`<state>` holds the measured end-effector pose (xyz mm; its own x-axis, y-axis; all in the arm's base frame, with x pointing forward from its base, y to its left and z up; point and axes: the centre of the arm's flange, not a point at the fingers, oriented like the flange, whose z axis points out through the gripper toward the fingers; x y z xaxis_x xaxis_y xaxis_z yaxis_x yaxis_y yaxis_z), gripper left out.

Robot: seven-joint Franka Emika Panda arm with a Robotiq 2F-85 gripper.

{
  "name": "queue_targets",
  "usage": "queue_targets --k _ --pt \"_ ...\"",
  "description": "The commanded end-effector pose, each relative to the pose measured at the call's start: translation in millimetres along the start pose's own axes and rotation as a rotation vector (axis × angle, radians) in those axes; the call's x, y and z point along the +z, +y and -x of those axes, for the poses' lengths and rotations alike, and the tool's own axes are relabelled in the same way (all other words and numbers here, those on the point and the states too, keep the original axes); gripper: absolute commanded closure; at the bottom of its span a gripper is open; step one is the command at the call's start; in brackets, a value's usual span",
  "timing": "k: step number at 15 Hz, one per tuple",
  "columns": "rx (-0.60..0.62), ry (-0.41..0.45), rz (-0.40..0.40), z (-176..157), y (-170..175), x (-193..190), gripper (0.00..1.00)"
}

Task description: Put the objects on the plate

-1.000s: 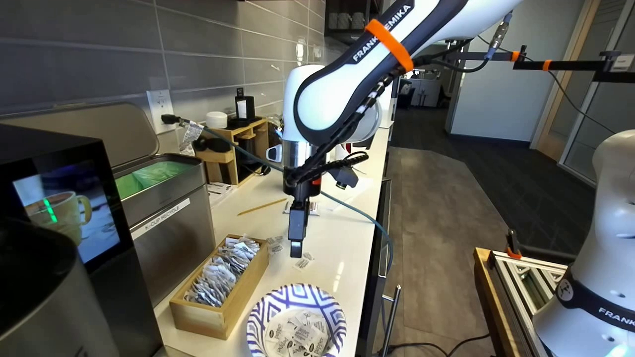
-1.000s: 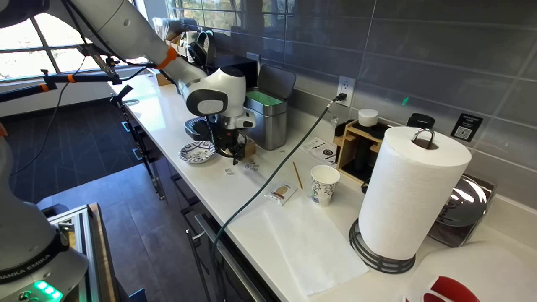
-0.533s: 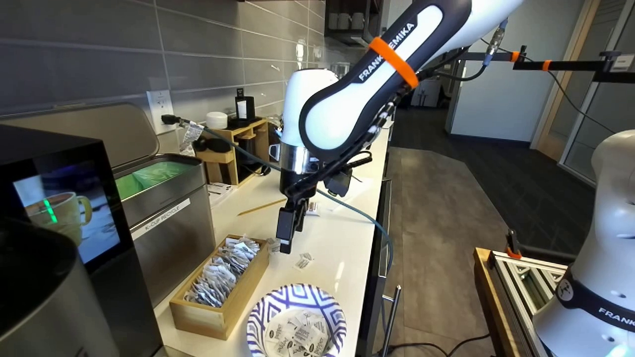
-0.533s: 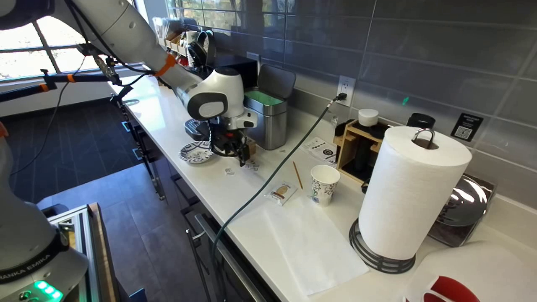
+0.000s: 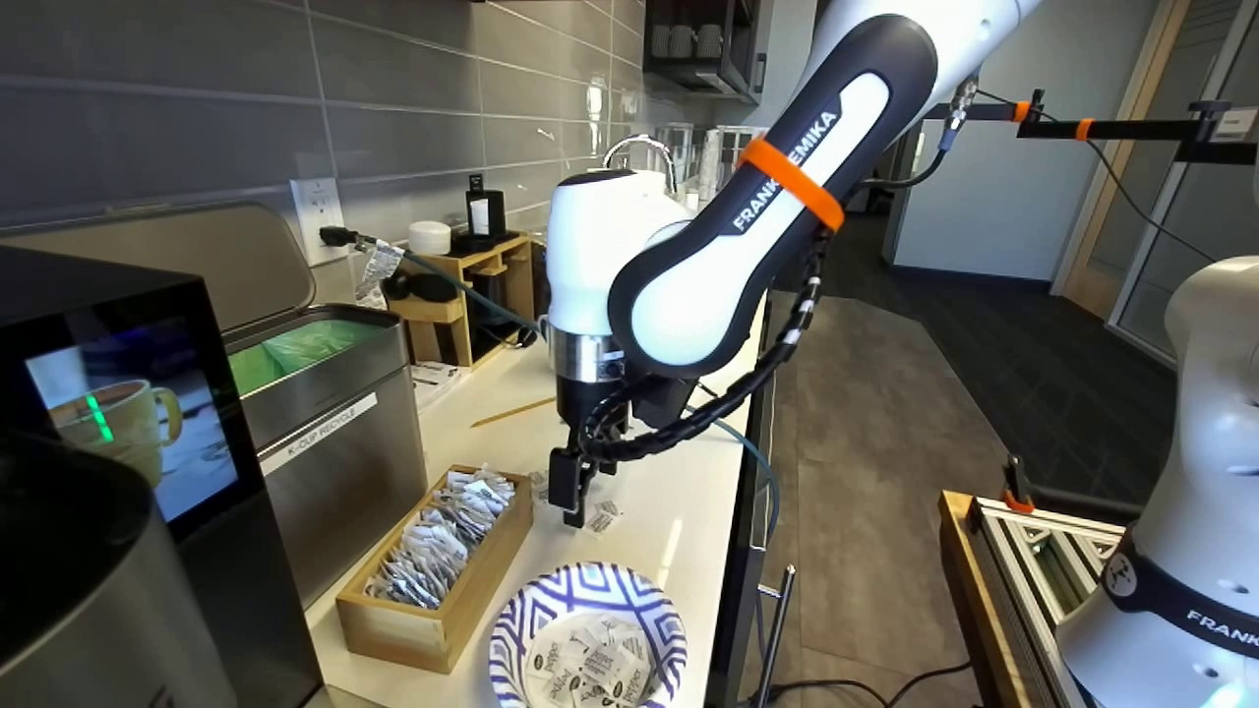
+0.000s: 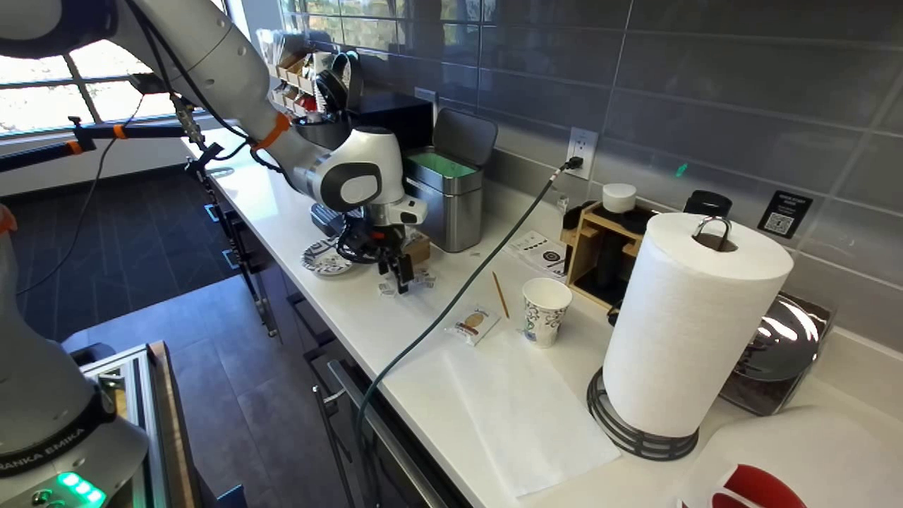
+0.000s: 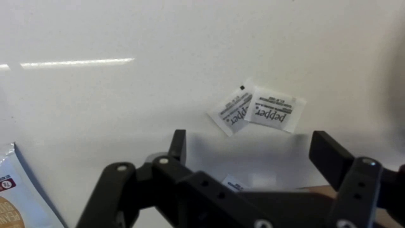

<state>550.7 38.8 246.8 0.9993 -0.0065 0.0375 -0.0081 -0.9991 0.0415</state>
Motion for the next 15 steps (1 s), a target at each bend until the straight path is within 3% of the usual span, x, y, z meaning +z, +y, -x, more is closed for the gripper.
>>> queue_targets --k 1,5,7,15 --pt "0.036 -0.031 0.027 6 1 13 0.00" --pt "0.049 -0.045 -0.012 8 13 22 0.00" --pt "0.038 -0.059 -0.036 6 14 27 0.27" --pt "0.031 -0.047 -0.110 6 19 14 0.88"
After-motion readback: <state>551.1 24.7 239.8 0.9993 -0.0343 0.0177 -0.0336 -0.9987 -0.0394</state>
